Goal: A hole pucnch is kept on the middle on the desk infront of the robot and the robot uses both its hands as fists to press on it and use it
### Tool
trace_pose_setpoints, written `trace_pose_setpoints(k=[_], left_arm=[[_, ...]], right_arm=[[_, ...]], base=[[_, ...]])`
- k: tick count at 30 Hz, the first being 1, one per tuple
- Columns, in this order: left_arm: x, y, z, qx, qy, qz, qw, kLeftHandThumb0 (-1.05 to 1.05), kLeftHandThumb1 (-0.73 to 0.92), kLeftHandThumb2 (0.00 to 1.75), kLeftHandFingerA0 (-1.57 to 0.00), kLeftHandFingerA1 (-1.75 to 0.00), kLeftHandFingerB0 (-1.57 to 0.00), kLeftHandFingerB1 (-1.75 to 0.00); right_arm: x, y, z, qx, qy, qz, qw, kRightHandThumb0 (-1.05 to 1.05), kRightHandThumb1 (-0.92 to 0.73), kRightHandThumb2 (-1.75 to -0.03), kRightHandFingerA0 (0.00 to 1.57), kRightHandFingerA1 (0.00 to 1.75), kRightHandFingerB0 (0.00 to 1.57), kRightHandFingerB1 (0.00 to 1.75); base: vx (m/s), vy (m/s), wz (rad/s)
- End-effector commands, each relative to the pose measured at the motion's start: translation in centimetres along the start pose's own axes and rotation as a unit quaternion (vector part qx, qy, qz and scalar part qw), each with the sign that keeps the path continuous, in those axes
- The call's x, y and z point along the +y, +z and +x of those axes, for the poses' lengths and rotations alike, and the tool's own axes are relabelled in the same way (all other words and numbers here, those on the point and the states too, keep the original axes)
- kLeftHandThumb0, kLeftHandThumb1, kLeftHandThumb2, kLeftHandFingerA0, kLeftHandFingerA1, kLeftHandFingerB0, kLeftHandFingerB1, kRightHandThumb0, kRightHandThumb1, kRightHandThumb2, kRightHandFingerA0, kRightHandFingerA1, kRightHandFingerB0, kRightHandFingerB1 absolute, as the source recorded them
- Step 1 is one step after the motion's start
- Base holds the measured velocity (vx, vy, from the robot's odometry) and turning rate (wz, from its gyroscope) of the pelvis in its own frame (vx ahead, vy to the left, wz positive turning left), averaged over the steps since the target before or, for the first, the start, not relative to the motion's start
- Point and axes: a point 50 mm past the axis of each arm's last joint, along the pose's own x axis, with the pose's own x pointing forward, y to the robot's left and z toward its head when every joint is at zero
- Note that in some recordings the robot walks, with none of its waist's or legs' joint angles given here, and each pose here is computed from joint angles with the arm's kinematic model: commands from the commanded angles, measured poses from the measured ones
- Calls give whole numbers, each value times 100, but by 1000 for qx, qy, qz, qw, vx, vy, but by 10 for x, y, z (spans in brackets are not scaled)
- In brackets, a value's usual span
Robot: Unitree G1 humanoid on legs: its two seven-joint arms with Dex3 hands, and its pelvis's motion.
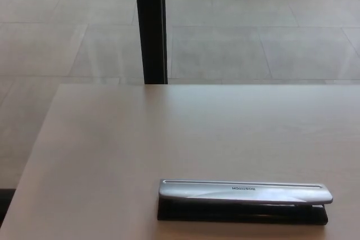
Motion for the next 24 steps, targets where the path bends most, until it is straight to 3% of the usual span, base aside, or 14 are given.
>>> trace_pose_setpoints(k=[1, 3, 4, 5, 8, 9, 12, 14, 18, 19, 20, 21, 23, 24], left_arm=[[7, -3, -4, 19, 33, -69, 997, -39, 31, 84, -94, -92, -49, -71], [11, -1, -6, 17, 65, -97, 993, -39, 33, 86, -95, -89, -52, -72], [13, 1, -7, 11, 82, -105, 991, -41, 54, 77, -105, -79, -63, -72], [20, 12, -6, -10, 122, -129, 984, -43, 56, 76, -110, -84, -70, -76], [33, 42, -6, -56, 148, -200, 967, -43, 55, 80, -98, -73, -71, -78], [39, 57, -7, -79, 157, -220, 960, -45, 56, 76, -103, -83, -74, -73], [50, 92, -10, -124, 180, -259, 941, -47, 55, 74, -106, -77, -80, -73], [66, 143, -22, -208, 186, -335, 900, -40, 45, 100, -115, -79, -95, -67], [79, 203, -43, -287, 172, -348, 876, -53, 52, 104, -106, -105, -90, -81], [80, 227, -56, -333, 150, -371, 854, -54, 43, 106, -125, -145, -116, -103], [84, 265, -84, -411, 114, -407, 808, -59, 38, 108, -130, -135, -119, -111], [84, 282, -98, -431, 110, -417, 793, -68, 34, 109, -126, -146, -125, -111], [84, 292, -109, -438, 113, -419, 787, -68, 34, 109, -126, -146, -125, -111], [82, 307, -126, -462, 96, -447, 760, -73, 36, 102, -127, -146, -125, -108]], right_arm=[[-23, 6, 5, 5, -80, 99, 992, -43, -55, -62, 90, 77, 74, 68], [-31, 9, 9, 26, -118, 158, 980, -44, -56, -62, 91, 75, 77, 70], [-37, 15, 11, 21, -131, 185, 974, -46, -60, -65, 86, 78, 70, 69], [-49, 31, 15, 3, -156, 246, 957, -44, -62, -68, 80, 78, 58, 64], [-67, 64, 23, -33, -181, 289, 939, -52, -66, -66, 84, 79, 59, 67], [-72, 80, 24, -64, -179, 320, 928, -52, -66, -69, 85, 78, 49, 63], [-81, 111, 27, -98, -182, 317, 926, -45, -69, -73, 92, 73, 44, 52], [-94, 162, 25, -159, -170, 371, 899, -33, -59, -95, 114, 85, 63, 60], [-103, 213, 14, -234, -148, 410, 869, -31, -47, -110, 110, 108, 85, 80], [-104, 231, 9, -260, -140, 423, 857, -29, -38, -124, 117, 137, 101, 93], [-106, 262, -2, -306, -126, 450, 830, -30, -36, -125, 122, 149, 104, 100], [-105, 275, -8, -322, -117, 459, 820, -37, -47, -118, 139, 138, 102, 107], [-105, 283, -12, -332, -113, 454, 819, -37, -47, -118, 139, 138, 102, 107], [-104, 295, -19, -347, -107, 455, 813, -36, -35, -125, 121, 164, 100, 117]], base=[[0, 0, 0], [0, 0, 0], [0, 0, 0], [0, 0, 0], [0, 0, 0], [0, 0, 0], [0, 0, 0], [0, 0, 0], [0, 0, 0], [0, 0, 0], [0, 0, 0], [0, 0, 0], [0, 0, 0], [0, 0, 0]])
